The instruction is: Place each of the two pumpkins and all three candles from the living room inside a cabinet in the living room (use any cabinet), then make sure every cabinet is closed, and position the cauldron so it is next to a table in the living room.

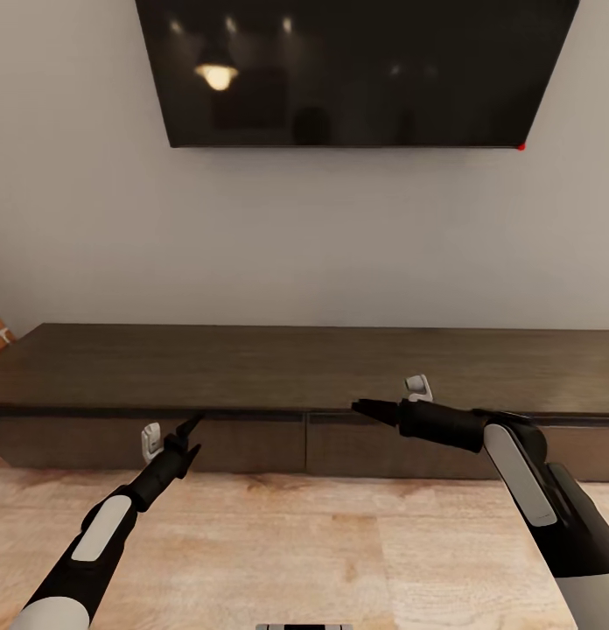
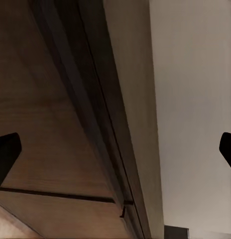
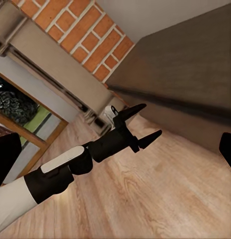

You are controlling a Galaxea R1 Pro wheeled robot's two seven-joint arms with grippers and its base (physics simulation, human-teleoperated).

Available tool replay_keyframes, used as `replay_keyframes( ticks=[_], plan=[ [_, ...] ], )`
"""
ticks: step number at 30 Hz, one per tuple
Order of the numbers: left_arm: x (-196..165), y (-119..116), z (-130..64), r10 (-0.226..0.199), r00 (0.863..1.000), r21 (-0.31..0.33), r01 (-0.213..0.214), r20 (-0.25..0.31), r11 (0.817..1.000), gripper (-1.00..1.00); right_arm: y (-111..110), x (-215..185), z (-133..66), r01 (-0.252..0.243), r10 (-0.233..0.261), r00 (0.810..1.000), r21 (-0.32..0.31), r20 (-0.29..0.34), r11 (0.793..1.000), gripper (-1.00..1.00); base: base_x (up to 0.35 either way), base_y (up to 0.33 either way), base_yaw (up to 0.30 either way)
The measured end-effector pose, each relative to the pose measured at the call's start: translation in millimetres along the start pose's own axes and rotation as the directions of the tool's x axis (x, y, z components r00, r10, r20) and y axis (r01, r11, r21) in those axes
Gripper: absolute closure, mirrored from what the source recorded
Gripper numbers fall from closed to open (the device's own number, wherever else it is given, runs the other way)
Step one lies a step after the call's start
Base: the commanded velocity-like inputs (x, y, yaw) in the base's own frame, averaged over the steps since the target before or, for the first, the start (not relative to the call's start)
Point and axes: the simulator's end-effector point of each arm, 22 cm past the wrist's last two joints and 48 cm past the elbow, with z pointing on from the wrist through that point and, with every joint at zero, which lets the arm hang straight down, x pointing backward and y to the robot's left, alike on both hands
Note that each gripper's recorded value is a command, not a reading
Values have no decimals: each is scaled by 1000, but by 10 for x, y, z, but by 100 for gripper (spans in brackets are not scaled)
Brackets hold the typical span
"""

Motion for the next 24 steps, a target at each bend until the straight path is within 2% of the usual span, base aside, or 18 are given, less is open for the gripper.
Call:
replay_keyframes(
  ticks=[5, 21, 24],
  plan=[
    [0, 3, -1, -1, 1000, 0, 1, 0, 1000, -100, 17, 5, 9, 4, -4, 1000, -3, -3, 1000, -100, 12, 0, 0],
    [37, 367, 26, -21, 1000, -41, 21, -10, 999, -100, -247, 217, 96, -47, 47, 998, 2, -32, 999, -100, 0, 0, 0],
    [25, 422, 28, -21, 1000, -47, 21, -10, 999, -100, -245, 309, 156, -52, 52, 997, -8, -55, 999, -100, 0, 0, 0]
  ],
)
